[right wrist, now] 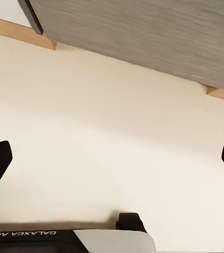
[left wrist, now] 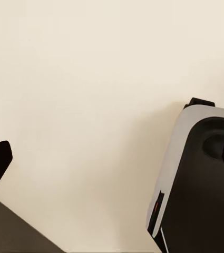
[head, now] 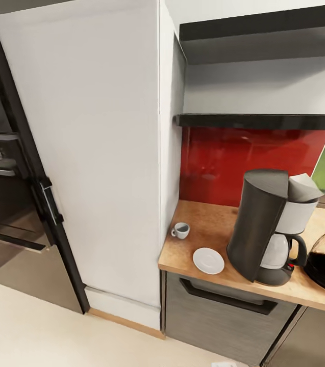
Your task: Set up a coffee station on the kitchen countertop: keep the coffee maker on the countertop, move the bottle of coffee from the kitchen shelf to the counter next to the coffee maker, place a paper coffee filter on top of the coffee maker, put the saucer next to the coffee maker with the coffee cup on the saucer, and place the electric kettle next to the coffee maker.
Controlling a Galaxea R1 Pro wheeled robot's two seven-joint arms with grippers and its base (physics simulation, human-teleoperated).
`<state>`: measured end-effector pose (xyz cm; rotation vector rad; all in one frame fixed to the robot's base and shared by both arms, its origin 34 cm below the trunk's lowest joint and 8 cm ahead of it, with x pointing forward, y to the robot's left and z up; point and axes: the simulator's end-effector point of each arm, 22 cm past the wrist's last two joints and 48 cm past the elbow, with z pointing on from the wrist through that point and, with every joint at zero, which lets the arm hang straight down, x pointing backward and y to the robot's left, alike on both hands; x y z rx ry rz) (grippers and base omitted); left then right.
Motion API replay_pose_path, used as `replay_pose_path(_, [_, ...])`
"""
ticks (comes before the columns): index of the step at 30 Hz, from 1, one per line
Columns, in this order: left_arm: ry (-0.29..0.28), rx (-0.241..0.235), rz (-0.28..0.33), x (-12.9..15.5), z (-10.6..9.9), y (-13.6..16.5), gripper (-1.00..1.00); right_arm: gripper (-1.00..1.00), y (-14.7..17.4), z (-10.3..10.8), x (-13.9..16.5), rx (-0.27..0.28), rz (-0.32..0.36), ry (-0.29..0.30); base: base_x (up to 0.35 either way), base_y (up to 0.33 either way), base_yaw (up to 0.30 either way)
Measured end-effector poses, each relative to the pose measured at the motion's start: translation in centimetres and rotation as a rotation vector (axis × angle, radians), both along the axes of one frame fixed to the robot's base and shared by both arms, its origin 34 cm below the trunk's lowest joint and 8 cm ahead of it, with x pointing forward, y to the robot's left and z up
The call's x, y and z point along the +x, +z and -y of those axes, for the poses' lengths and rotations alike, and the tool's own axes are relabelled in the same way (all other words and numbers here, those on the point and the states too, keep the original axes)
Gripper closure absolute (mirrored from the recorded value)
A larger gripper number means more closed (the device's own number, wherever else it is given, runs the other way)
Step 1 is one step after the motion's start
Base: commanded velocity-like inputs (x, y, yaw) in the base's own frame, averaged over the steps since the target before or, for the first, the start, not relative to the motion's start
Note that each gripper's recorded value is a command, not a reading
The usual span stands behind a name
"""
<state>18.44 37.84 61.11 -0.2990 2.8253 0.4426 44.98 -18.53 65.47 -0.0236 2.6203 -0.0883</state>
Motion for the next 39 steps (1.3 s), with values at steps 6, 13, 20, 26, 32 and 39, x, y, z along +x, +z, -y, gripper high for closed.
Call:
replay_pose_path(6, [0.000, 0.001, 0.000, -0.02, -0.04, 0.01, -1.00, -1.00, 0.00, -0.01, 0.00, 0.000, 0.000, 0.000, -0.067, 0.268, -0.267])
replay_pose_path(13, [0.001, 0.001, 0.002, 0.01, -0.04, 0.02, -1.00, -1.00, 0.00, 0.00, -0.01, 0.000, 0.000, 0.000, -0.010, 0.190, -0.267])
replay_pose_path(20, [-0.001, 0.001, 0.000, 0.00, -0.03, 0.01, -1.00, -1.00, 0.00, 0.04, -0.03, -0.002, 0.000, 0.000, 0.000, 0.013, -0.267])
replay_pose_path(26, [-0.002, 0.000, 0.000, 0.00, -0.01, 0.01, -1.00, -1.00, -0.02, 0.05, -0.06, -0.002, -0.001, -0.001, 0.000, 0.000, -0.267])
replay_pose_path(32, [-0.004, -0.001, 0.000, 0.01, 0.09, -0.01, -1.00, -1.00, -0.02, 0.02, -0.06, -0.002, -0.001, 0.000, 0.000, -0.049, -0.184])
replay_pose_path(39, [-0.003, -0.001, -0.001, -0.03, 0.04, -0.01, -1.00, -1.00, -0.05, 0.37, -0.06, -0.006, -0.001, -0.001, 0.000, -0.193, -0.019])
